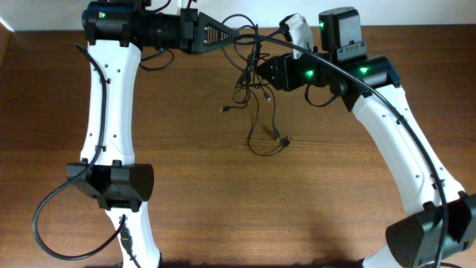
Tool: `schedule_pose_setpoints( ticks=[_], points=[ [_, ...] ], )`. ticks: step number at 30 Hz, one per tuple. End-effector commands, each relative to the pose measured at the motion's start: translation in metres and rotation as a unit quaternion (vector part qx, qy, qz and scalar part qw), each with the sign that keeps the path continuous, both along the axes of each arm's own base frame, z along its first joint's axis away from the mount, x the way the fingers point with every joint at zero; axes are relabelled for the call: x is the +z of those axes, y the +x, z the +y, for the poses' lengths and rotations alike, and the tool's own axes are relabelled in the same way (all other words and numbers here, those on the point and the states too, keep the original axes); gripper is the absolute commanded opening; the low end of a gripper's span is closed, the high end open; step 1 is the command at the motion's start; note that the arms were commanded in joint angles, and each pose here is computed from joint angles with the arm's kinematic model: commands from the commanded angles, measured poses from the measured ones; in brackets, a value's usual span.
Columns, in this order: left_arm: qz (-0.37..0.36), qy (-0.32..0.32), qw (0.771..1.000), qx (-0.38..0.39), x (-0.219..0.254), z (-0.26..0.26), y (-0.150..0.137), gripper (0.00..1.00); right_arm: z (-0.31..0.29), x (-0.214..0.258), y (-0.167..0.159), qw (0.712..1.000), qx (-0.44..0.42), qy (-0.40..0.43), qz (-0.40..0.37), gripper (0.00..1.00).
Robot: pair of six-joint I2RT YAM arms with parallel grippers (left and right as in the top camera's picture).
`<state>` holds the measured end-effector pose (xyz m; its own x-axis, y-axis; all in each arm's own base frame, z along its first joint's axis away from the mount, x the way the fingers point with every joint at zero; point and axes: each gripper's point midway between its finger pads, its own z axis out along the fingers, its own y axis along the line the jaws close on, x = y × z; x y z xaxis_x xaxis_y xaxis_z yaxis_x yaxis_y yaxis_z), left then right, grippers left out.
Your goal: Untangle cables
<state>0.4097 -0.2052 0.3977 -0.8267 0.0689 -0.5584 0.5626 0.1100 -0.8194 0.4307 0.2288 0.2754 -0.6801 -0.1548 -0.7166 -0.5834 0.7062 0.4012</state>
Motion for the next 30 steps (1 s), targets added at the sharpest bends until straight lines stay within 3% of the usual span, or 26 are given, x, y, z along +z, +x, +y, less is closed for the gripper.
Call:
schedule_pose_setpoints(
  ticks=[1, 2, 4, 5, 8, 10, 15, 17, 21, 24, 27, 28, 30],
  points=[
    [-0.017, -0.031, 0.999, -0.015, 0.024, 0.005, -0.013, 0.0, 0.003, 0.002, 0.007, 1.0, 0.001, -0.002, -0.014, 0.15],
    [-0.017, -0.023, 1.0, -0.007, 0.022, 0.006, -0.011, 0.0, 0.0, 0.006, 0.007, 1.0, -0.003, 0.0, -0.016, 0.04],
    [-0.024, 0.09, 0.992, 0.08, -0.015, 0.021, 0.02, 0.0, -0.018, 0.027, 0.003, 0.999, -0.032, 0.015, -0.02, 0.04],
    [-0.024, 0.156, 0.979, 0.128, -0.037, 0.034, 0.035, 0.0, -0.03, 0.043, -0.002, 0.998, -0.045, 0.022, -0.029, 0.04],
    [-0.017, 0.27, 0.941, 0.202, -0.071, 0.063, 0.054, 0.0, -0.057, 0.087, -0.025, 0.995, -0.069, 0.032, -0.066, 0.04],
    [-0.018, 0.305, 0.925, 0.225, -0.08, 0.075, 0.06, 0.0, -0.069, 0.104, -0.037, 0.993, -0.086, 0.043, -0.073, 0.04],
    [0.002, 0.446, 0.845, 0.297, -0.111, 0.128, 0.064, 0.01, -0.125, 0.159, -0.071, 0.976, -0.169, 0.076, -0.114, 0.04],
    [0.004, 0.483, 0.817, 0.315, -0.117, 0.144, 0.064, 0.01, -0.158, 0.168, -0.078, 0.963, -0.228, 0.092, -0.107, 0.04],
    [0.003, 0.511, 0.794, 0.331, -0.12, 0.158, 0.065, 0.01, -0.224, 0.167, -0.09, 0.938, -0.317, 0.121, -0.074, 0.04],
    [0.016, 0.534, 0.763, 0.364, -0.121, 0.174, 0.067, 0.02, -0.279, 0.145, -0.096, 0.903, -0.405, 0.144, -0.016, 0.04],
    [0.018, 0.533, 0.762, 0.366, -0.121, 0.174, 0.067, 0.0, -0.306, 0.125, -0.098, 0.886, -0.43, 0.168, 0.034, 0.04],
    [0.019, 0.524, 0.772, 0.359, -0.121, 0.168, 0.067, 0.0, -0.301, 0.12, -0.096, 0.895, -0.41, 0.17, 0.041, 0.04],
    [0.005, 0.483, 0.819, 0.311, -0.118, 0.142, 0.064, 0.0, -0.282, 0.108, -0.088, 0.916, -0.36, 0.164, 0.061, 0.04]
  ],
)
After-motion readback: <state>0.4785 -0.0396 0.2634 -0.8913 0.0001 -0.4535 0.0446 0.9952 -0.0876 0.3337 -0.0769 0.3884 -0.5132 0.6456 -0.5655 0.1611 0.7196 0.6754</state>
